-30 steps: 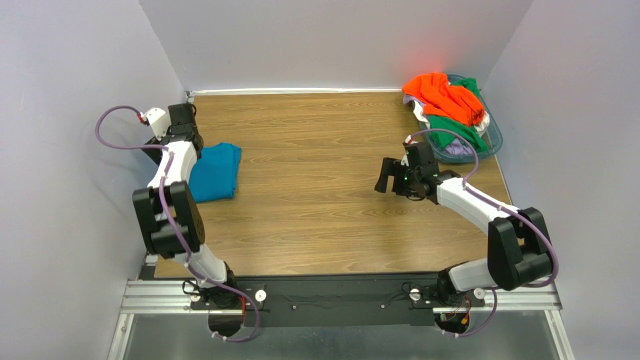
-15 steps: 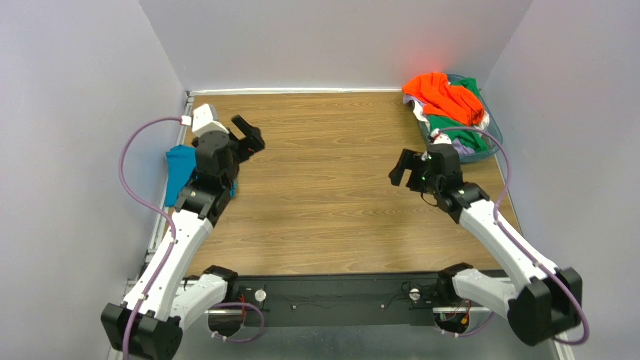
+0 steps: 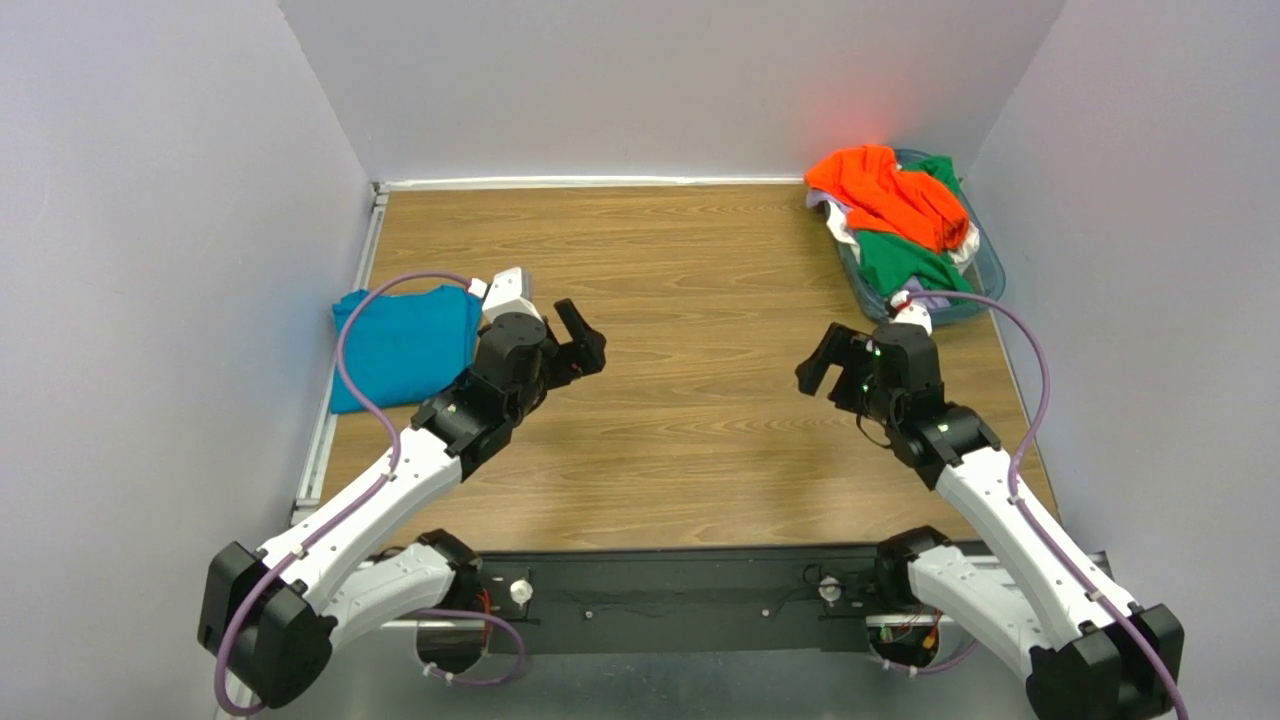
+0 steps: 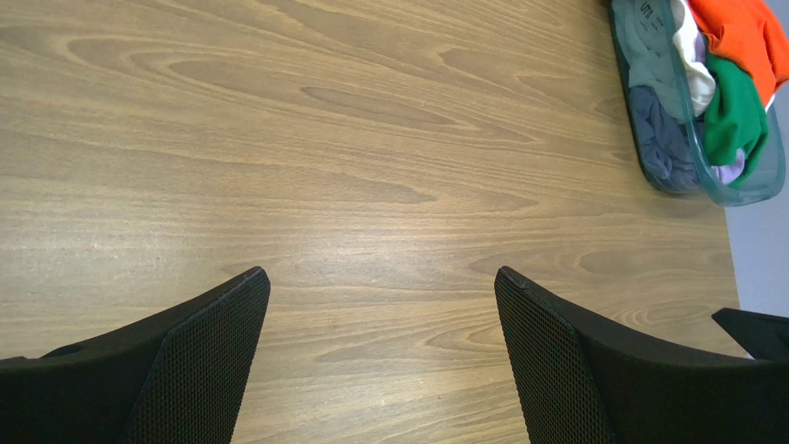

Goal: Fold and stack the t-shirts
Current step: Reset both grippers

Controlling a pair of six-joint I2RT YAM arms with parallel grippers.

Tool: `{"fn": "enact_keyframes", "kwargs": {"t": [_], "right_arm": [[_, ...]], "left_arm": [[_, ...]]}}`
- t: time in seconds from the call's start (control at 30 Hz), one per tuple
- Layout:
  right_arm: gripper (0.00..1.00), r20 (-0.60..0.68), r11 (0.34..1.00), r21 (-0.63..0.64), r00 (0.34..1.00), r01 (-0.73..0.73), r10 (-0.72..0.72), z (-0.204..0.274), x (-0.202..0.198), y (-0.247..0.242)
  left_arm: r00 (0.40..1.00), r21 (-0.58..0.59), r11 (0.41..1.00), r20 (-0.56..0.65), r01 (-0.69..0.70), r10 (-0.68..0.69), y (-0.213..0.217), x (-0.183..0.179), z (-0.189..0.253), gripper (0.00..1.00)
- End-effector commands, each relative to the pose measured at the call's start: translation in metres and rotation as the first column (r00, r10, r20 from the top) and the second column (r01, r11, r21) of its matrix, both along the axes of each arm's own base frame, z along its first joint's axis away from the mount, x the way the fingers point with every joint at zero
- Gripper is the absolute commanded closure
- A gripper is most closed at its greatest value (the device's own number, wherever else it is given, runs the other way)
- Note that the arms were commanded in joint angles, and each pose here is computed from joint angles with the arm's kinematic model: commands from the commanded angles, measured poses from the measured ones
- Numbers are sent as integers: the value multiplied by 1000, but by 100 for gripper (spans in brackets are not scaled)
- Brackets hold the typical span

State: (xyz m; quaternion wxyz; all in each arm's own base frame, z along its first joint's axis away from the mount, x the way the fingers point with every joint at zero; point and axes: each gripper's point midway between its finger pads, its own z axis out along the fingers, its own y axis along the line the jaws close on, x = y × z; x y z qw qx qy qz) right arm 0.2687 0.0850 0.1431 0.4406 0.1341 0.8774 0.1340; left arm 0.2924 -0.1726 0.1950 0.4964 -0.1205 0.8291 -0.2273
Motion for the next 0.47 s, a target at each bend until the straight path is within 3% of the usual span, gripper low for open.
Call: {"fn": "enact_keyframes", "kwargs": {"t": [0.0, 0.43], "right_arm": [[0, -13, 999, 6, 999, 36, -36, -7, -6, -6], [0, 41, 998, -4, 998, 57, -57, -6, -12, -15]], "left_arm": [[999, -51, 998, 40, -26, 28, 3, -1, 13, 2], [998, -14, 998, 22, -65, 66, 12, -1, 2, 2]]}}
